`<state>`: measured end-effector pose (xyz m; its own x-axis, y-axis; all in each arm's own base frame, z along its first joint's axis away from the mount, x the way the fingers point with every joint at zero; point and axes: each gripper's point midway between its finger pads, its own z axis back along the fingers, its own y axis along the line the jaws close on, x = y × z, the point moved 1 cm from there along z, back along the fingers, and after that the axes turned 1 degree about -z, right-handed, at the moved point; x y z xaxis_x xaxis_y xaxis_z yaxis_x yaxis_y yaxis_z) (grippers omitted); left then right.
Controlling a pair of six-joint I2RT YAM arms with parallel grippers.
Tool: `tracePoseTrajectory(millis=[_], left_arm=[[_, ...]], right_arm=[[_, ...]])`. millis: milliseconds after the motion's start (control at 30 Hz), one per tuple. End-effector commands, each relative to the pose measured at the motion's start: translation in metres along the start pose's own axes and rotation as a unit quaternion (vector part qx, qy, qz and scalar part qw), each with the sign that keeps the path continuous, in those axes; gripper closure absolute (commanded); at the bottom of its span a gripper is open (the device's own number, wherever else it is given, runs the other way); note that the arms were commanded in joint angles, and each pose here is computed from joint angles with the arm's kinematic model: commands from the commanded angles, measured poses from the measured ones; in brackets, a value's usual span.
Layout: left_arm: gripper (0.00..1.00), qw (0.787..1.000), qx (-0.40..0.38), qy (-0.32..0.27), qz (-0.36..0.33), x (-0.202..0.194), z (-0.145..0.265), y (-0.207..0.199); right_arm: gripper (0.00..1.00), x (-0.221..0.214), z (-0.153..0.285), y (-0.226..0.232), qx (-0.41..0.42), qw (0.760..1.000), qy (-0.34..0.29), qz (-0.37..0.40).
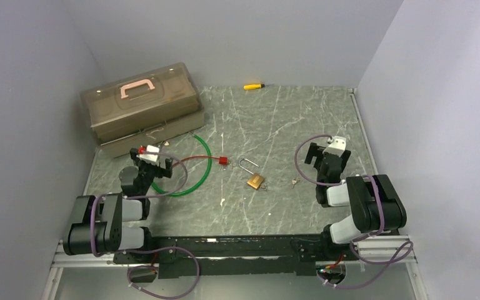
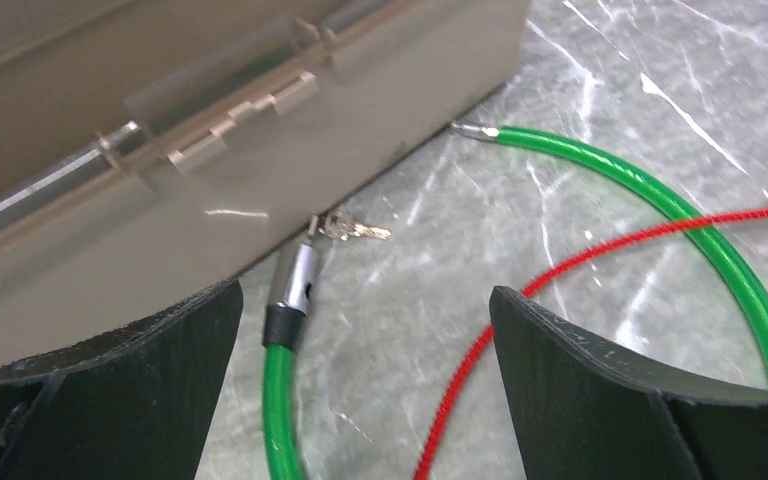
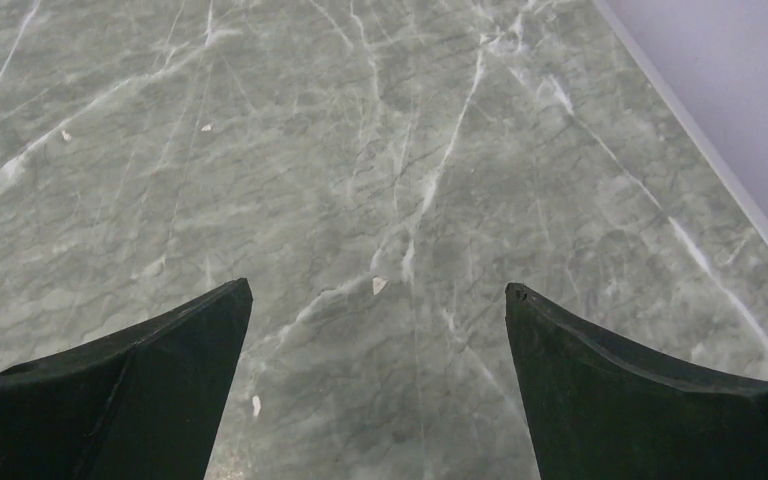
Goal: Unlock with the key
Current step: Reset both arms
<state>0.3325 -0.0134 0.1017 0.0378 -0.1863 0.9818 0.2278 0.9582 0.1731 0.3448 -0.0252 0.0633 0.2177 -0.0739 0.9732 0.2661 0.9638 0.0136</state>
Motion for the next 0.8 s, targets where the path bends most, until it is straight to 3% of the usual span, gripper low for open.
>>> tracePoseTrajectory(millis=[0, 67, 133, 333, 767], left_arm=[[0.00, 0.997, 0.010, -0.067, -0.035, 0.027, 0.006, 0.000], [0.00, 0.999, 0.025, -0.042, -0.017, 0.025, -0.008, 0.009], [0.01, 0.999, 0.033, 0.021, 0.019, 0.011, -0.022, 0.021], [0.01, 0.999, 0.043, -0.009, 0.017, 0.017, -0.017, 0.023], [0.01, 0.999, 0.043, 0.000, 0.017, 0.015, -0.017, 0.024]], right_arm=[[0.00, 0.037, -0.010, -0.002, -0.004, 0.998, -0.061, -0.006], [0.00, 0.035, -0.011, -0.002, -0.003, 0.998, -0.055, -0.008], [0.00, 0.035, -0.011, -0.003, -0.002, 0.998, -0.056, -0.010], [0.00, 0.036, -0.010, -0.003, -0.001, 0.998, -0.057, -0.010], [0.00, 0.037, -0.009, -0.004, -0.002, 0.998, -0.059, -0.010]])
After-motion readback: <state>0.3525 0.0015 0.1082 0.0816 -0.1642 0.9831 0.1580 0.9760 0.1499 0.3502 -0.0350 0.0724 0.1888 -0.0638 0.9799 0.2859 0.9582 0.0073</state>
